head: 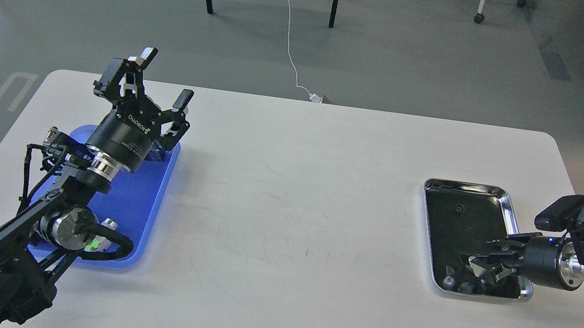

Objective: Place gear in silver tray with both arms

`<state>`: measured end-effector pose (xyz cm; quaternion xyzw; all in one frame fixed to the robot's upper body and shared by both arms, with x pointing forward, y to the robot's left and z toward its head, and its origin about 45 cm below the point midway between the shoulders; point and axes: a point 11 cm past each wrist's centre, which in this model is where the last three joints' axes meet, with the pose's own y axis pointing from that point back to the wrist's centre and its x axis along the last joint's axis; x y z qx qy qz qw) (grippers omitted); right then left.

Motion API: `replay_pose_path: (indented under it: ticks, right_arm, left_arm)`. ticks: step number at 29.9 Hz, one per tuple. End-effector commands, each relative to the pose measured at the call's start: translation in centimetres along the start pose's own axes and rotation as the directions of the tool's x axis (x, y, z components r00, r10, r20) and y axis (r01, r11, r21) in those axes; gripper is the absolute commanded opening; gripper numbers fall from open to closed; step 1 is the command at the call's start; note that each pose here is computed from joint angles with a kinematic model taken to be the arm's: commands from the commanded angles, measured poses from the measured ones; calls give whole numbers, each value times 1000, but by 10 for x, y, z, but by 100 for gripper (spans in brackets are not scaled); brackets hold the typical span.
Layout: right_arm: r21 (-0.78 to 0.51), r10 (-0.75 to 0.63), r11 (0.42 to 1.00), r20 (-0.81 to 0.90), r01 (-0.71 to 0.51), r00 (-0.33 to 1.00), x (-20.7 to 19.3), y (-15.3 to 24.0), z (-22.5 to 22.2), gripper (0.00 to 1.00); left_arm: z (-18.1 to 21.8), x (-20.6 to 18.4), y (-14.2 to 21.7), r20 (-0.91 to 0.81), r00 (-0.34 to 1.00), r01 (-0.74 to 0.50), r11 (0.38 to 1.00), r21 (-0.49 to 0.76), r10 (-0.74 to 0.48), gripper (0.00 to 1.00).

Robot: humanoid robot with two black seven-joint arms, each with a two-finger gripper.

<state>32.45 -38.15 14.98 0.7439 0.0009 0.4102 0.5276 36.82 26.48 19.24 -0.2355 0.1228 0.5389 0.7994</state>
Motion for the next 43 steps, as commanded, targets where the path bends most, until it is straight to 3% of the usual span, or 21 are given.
replay_pose_path:
  ticks: [1,7,12,15,18,23,29,33,43]
  right_arm:
    - [22,127,991,36,-128,991,26,7,-9,94]
    - [-29,384,922,214,-387,898,79,28,-3,94]
    - [-147,552,776,629,-614,547,117,19,-6,95]
    - [-241,517,704,819,-668,250,123,2,-12,95]
    - [-325,429,651,903,-686,-21,126,-12,-19,95]
    - [-403,260,626,915,-667,-308,118,-40,-38,96]
    - [-370,141,640,918,-674,-371,116,-62,-67,97]
    - [-359,123,638,921,-681,-370,119,-62,-68,99]
    - [-336,106,635,930,-695,-352,126,-67,-78,99]
  left_arm:
    - [0,-1,0,-1,1000,1,1000,-1,-1,98]
    - [-1,-1,1,-3,1000,-1,1000,1,1,98]
    - [-6,-5,0,-20,1000,1,1000,1,-1,98]
    - [-13,-7,4,-26,1000,0,1000,14,0,98]
    - [-21,-13,5,-50,999,1,1000,17,0,98]
    - [-35,-26,5,-10,999,30,999,45,-30,98]
    - [-43,-28,5,14,999,28,997,66,-29,98]
    - [-50,-21,13,16,1000,0,993,120,-2,98]
    - [-50,-24,12,1,1000,1,995,104,-1,98]
